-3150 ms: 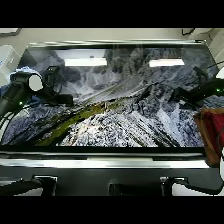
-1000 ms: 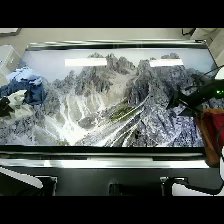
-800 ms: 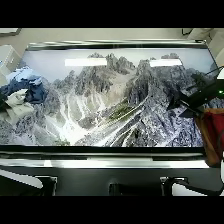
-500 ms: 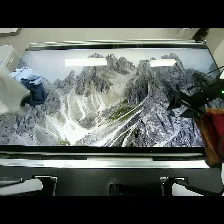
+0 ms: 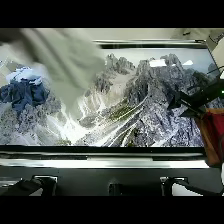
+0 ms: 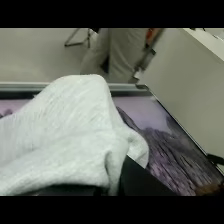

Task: Fold the clothes and pants, and hang the long-sleeved shirts on hangers.

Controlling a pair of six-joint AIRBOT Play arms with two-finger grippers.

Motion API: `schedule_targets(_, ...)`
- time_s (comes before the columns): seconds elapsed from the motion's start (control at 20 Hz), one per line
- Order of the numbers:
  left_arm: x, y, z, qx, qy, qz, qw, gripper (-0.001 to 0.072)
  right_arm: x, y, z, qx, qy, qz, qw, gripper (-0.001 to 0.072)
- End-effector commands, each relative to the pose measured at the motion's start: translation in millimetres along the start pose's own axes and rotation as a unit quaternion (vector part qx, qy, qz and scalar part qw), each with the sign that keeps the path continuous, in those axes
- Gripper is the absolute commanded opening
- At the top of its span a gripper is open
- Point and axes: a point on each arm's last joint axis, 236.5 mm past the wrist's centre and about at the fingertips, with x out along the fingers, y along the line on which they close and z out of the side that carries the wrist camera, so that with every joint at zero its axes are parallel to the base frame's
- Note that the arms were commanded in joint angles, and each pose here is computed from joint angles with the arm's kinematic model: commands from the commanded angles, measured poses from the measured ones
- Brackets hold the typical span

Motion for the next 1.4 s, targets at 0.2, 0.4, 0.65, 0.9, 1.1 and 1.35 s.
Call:
schedule_targets(0.2,116,31,-314,-0.048,0.345,0.074,0.935,0.0026,0,0,1,-0.034,-0.003,0.0,0.999,0.0691)
schedule_targets(0.4,84,70,-457,-0.16,0.517,0.158,0.826,0.0079,0,2,18,-0.043,-0.038,0.002,0.998,0.0692)
schedule_targets(0.65,114,78,-349,-0.182,0.451,0.062,0.871,0.0704,43,-15,-7,-0.031,0.029,0.004,0.999,0.0695)
schedule_targets(0.9,72,191,-274,-0.195,0.428,0.132,0.873,0.0703,114,-40,-74,0.003,0.143,0.017,0.99,0.0695)
schedule_targets(1.1,37,246,-339,-0.271,0.47,0.182,0.82,0.0704,139,-44,-105,0.019,0.153,0.03,0.988,0.0695)
schedule_targets(1.35,54,231,-420,-0.372,0.447,0.145,0.8,0.0702,141,-32,-125,0.023,0.155,0.059,0.986,0.0696)
